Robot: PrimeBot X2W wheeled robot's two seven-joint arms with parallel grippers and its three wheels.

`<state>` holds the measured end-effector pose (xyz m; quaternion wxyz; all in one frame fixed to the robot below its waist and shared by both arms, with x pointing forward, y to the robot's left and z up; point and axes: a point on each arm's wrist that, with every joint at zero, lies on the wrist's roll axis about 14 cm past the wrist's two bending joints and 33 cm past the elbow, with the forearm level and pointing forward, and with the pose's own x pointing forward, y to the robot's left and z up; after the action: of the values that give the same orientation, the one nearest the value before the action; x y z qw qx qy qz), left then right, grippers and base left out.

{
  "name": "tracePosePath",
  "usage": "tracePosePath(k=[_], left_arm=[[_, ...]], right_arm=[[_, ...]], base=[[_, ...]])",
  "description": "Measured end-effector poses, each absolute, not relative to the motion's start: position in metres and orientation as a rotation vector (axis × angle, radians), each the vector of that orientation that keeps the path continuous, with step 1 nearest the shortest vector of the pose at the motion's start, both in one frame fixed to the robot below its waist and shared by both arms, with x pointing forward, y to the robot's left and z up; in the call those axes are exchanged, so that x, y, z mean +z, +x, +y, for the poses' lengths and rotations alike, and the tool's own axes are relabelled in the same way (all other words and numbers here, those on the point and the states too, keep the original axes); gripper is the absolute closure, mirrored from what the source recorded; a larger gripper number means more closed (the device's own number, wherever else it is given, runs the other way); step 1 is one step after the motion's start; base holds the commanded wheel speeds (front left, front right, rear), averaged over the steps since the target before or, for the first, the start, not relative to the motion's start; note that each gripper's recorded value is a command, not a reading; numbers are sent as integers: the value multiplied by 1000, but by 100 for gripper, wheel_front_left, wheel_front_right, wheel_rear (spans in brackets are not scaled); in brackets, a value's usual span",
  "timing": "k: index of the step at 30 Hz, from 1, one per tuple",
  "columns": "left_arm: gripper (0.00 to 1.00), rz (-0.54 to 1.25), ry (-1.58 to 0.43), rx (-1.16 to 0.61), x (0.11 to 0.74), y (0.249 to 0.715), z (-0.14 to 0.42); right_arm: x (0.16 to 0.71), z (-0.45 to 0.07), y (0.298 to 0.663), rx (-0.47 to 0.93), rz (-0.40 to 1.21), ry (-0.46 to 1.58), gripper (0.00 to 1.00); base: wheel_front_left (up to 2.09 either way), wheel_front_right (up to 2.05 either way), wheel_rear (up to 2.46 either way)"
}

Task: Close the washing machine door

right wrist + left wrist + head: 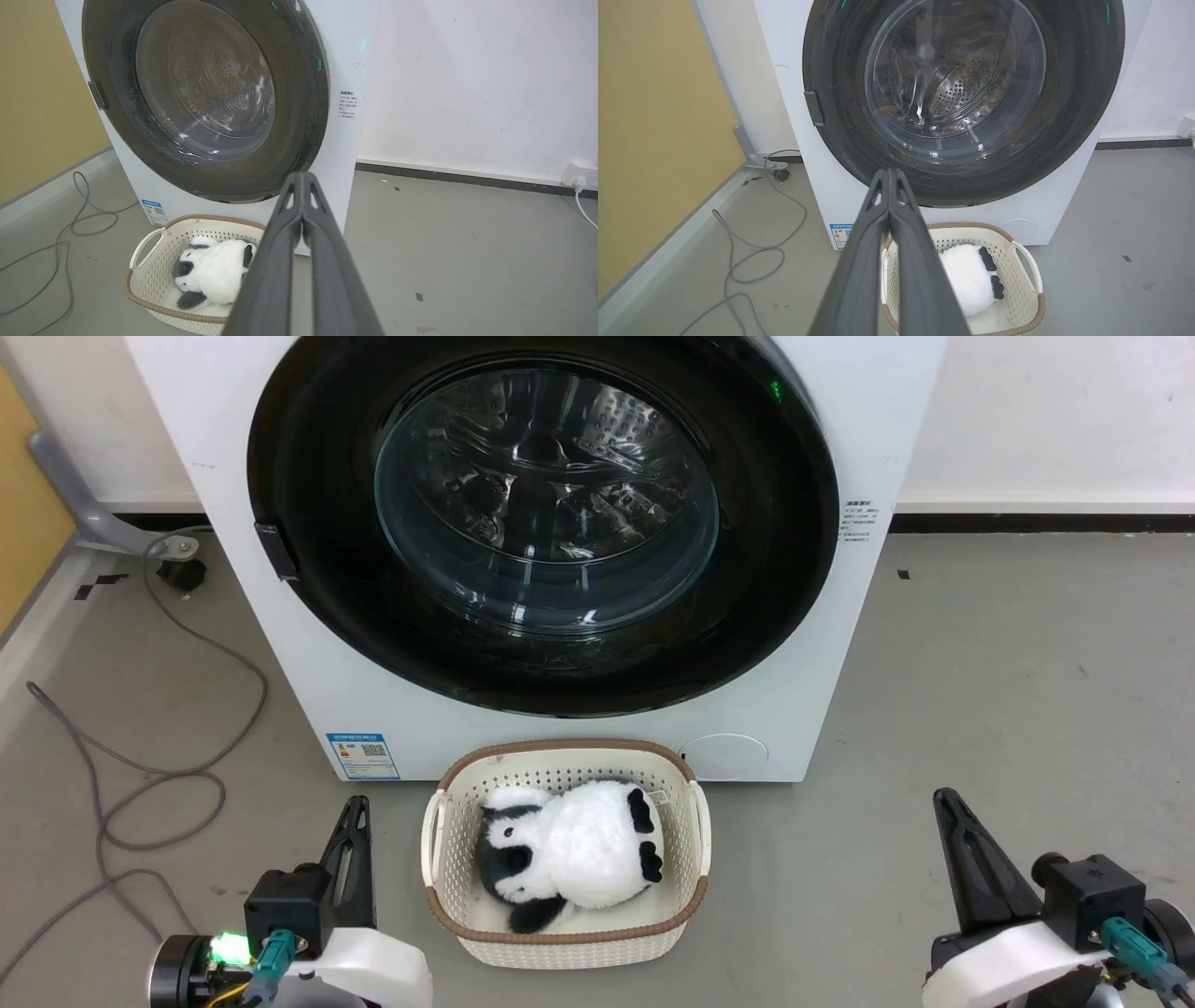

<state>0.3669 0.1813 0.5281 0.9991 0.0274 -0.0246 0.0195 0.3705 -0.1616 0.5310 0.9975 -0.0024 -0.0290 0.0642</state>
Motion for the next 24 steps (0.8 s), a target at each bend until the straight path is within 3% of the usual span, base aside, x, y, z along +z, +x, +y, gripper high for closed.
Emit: tracePosePath(k=[24], left_arm=[[100, -13, 48, 17, 526, 369, 179]], right_arm=[[526, -162, 370, 128, -14, -26, 100]], base=[[0, 0, 0]])
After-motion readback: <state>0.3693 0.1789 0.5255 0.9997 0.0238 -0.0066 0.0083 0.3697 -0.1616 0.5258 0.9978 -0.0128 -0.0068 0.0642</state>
